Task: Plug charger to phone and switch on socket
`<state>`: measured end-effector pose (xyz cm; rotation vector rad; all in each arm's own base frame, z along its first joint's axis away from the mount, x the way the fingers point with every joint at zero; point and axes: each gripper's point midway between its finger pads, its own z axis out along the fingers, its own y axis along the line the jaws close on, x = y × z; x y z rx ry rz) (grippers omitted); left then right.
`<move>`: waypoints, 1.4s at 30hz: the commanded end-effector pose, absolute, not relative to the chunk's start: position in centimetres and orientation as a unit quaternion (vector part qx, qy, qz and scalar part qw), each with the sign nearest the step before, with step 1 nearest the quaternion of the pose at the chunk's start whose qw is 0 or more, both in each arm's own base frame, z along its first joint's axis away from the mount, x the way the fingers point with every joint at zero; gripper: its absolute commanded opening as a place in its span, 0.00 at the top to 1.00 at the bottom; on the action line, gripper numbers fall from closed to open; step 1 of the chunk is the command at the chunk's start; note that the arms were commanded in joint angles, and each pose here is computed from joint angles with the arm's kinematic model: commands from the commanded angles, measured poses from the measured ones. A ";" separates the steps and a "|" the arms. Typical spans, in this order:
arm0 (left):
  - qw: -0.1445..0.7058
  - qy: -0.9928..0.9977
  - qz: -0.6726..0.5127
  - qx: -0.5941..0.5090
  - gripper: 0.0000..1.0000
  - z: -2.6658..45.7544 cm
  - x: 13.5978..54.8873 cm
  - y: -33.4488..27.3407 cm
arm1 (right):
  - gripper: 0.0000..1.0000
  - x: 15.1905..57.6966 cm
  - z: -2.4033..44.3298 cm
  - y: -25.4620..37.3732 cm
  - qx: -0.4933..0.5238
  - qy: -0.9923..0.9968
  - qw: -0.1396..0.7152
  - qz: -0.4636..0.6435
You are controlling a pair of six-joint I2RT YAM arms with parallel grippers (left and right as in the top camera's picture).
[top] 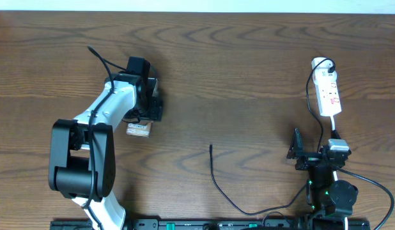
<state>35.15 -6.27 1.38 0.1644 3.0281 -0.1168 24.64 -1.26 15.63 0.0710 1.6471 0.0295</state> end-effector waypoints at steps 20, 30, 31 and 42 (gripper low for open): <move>0.043 0.997 -0.036 0.056 0.40 0.7 34.8 -6.1 | 0.01 24.6 15.5 -1.1 0.026 0.736 0.677 0.011; 0.045 0.997 -0.026 0.056 0.13 0.7 34.9 -5.8 | 0.01 24.6 15.5 -1.1 0.026 0.736 0.677 0.011; 0.046 0.997 -0.021 0.056 0.12 0.7 34.9 -5.6 | 0.01 24.6 15.5 -1.1 0.026 0.736 0.677 0.011; 0.066 0.996 -0.007 0.065 0.08 0.9 36.0 -5.2 | 0.01 24.6 15.5 -1.1 0.026 0.736 0.677 0.011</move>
